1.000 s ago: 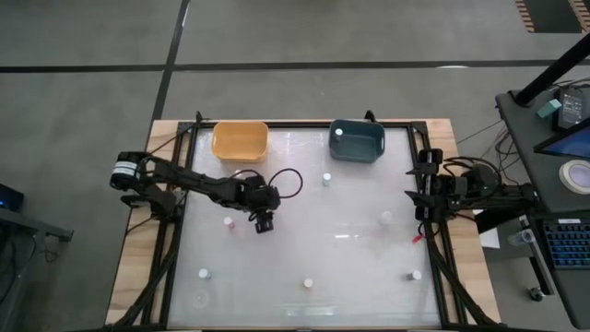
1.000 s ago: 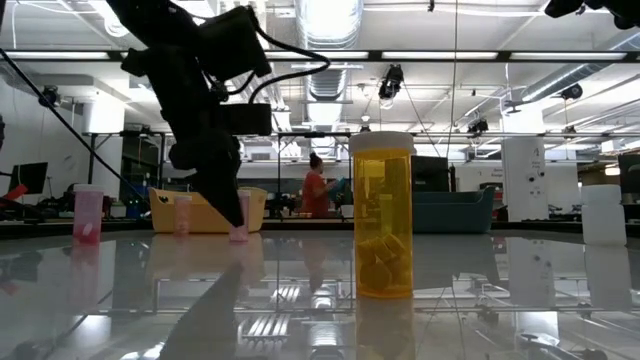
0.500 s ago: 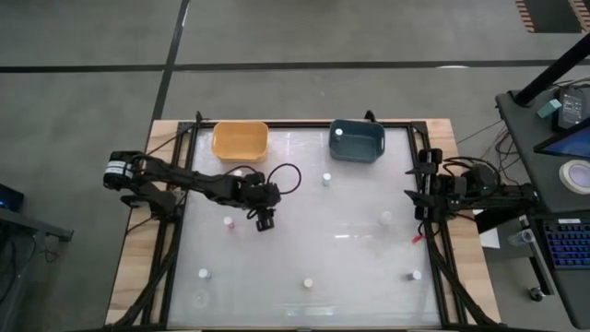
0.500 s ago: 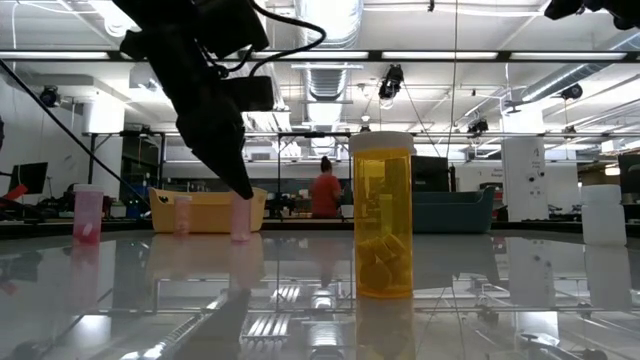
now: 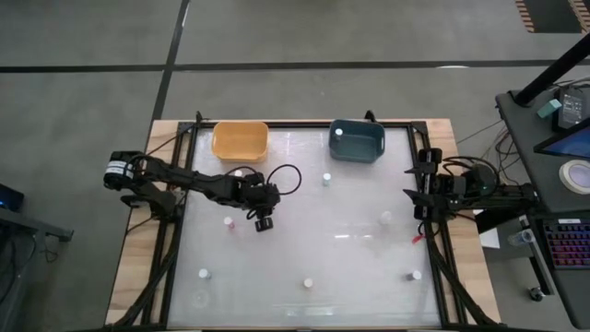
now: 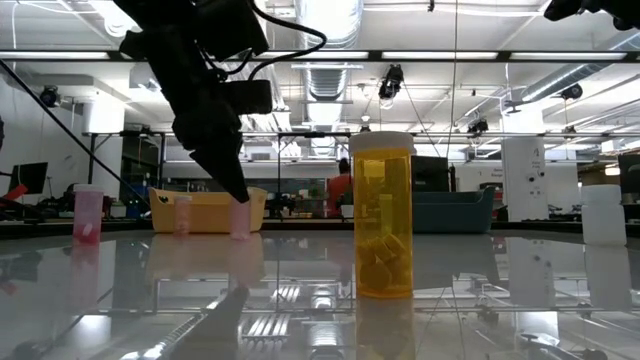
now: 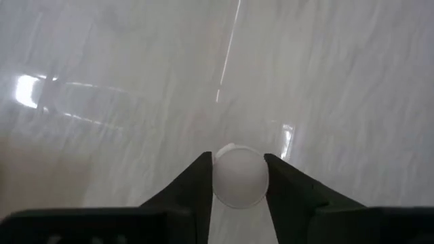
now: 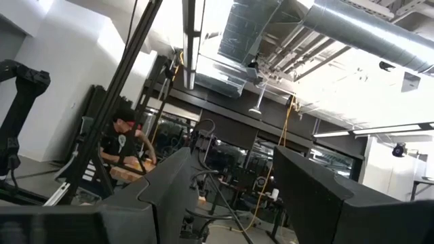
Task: Pick and place medicine bottles into bin by pill shape (circle, oval)
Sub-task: Put the middle pink tablet bottle into the yellow bin
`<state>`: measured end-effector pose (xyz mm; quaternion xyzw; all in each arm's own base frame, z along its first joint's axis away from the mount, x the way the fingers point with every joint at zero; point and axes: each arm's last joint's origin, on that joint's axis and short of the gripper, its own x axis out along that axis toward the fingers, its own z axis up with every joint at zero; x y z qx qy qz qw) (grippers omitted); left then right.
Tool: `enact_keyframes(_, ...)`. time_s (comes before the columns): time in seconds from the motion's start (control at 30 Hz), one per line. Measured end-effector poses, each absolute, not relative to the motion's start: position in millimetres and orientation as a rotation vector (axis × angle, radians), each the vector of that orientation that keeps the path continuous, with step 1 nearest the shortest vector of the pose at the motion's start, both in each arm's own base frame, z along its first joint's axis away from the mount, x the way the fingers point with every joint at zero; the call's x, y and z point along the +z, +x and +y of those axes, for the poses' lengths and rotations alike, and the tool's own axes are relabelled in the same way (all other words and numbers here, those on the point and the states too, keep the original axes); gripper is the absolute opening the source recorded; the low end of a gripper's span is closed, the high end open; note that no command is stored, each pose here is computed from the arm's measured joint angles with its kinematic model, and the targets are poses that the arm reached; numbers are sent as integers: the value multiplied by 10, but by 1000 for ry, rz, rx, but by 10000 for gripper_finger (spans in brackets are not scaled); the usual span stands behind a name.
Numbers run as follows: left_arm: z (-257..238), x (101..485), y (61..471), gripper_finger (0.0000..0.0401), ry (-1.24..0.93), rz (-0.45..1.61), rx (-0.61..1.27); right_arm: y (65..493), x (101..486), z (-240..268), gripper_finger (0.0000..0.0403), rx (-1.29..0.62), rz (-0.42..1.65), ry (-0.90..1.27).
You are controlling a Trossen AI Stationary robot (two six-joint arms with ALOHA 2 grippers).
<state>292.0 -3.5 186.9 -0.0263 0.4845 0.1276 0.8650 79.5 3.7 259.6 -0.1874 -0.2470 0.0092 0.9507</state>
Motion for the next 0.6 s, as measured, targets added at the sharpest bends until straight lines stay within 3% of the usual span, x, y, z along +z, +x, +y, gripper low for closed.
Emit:
enact_keyframes(0.37,266,2508,2785,114,-44,907,326,795,2595,37,203,19,-502,-381)
enact_keyframes(0.6,973,2824,2352,117,-98,823,618,794,2596,37,203,20,-502,-375)
